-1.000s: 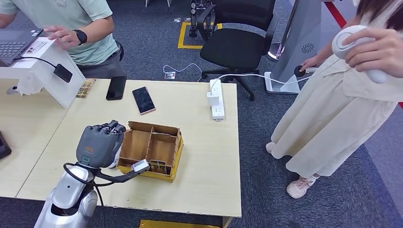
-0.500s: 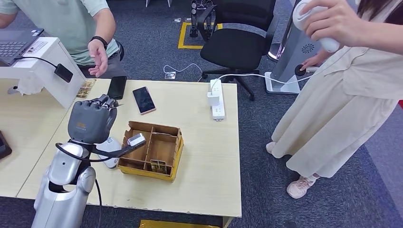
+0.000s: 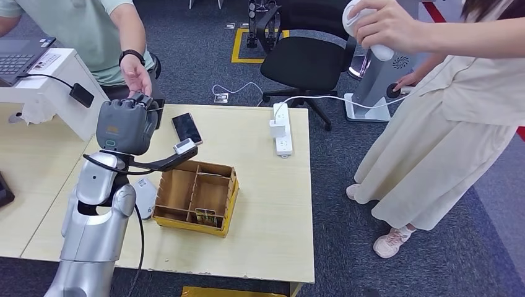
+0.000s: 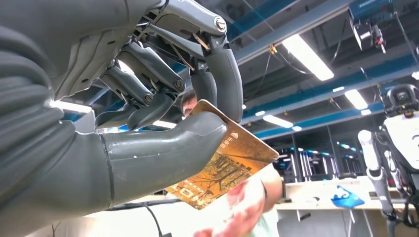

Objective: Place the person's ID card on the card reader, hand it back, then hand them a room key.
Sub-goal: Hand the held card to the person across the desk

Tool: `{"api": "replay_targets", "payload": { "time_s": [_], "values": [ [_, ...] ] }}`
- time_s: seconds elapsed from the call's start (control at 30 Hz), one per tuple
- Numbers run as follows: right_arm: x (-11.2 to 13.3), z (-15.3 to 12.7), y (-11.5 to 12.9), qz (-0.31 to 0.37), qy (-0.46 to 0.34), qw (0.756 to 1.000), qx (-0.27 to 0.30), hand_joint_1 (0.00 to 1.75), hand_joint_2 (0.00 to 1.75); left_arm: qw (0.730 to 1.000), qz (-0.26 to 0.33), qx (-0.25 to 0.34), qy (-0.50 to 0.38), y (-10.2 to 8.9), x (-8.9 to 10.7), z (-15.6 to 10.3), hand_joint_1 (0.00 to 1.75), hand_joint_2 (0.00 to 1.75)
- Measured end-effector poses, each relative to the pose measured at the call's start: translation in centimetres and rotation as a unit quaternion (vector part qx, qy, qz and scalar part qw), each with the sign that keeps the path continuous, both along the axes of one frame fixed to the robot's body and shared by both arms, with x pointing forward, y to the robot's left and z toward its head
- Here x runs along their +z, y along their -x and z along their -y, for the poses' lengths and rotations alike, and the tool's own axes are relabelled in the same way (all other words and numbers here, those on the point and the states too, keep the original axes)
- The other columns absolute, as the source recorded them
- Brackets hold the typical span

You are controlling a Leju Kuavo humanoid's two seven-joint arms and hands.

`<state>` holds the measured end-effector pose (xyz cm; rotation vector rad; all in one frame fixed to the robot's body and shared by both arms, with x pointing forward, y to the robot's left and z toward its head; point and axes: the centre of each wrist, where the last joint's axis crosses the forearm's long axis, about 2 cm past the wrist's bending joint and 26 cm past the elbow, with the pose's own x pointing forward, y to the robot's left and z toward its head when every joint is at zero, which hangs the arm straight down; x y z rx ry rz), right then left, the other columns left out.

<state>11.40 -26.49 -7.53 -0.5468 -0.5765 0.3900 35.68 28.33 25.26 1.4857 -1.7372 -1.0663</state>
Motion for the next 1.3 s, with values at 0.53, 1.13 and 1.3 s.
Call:
{"api": "replay_targets", "payload": {
  "time_s": [0.53,1.13,1.3],
  "values": [
    [-0.3,-0.3,0.6,-0.008,-0.007,1.0,-0.001,0.0,1.75,0.999,-0.025,0.026,0.033,-2.0,-0.6,1.5,1.75,1.75],
    [-0.6,-0.2,1.8,-0.019,-0.01,1.0,-0.004,0.0,1.75,0.996,-0.031,0.062,0.05,-2.9,-0.7,1.5,1.75,1.75],
    [-0.7,-0.1,2.4,-0.025,-0.009,1.0,-0.007,0.0,1.75,0.995,-0.033,0.075,0.053,-2.8,-0.9,1.2,1.75,1.75]
  ]
}}
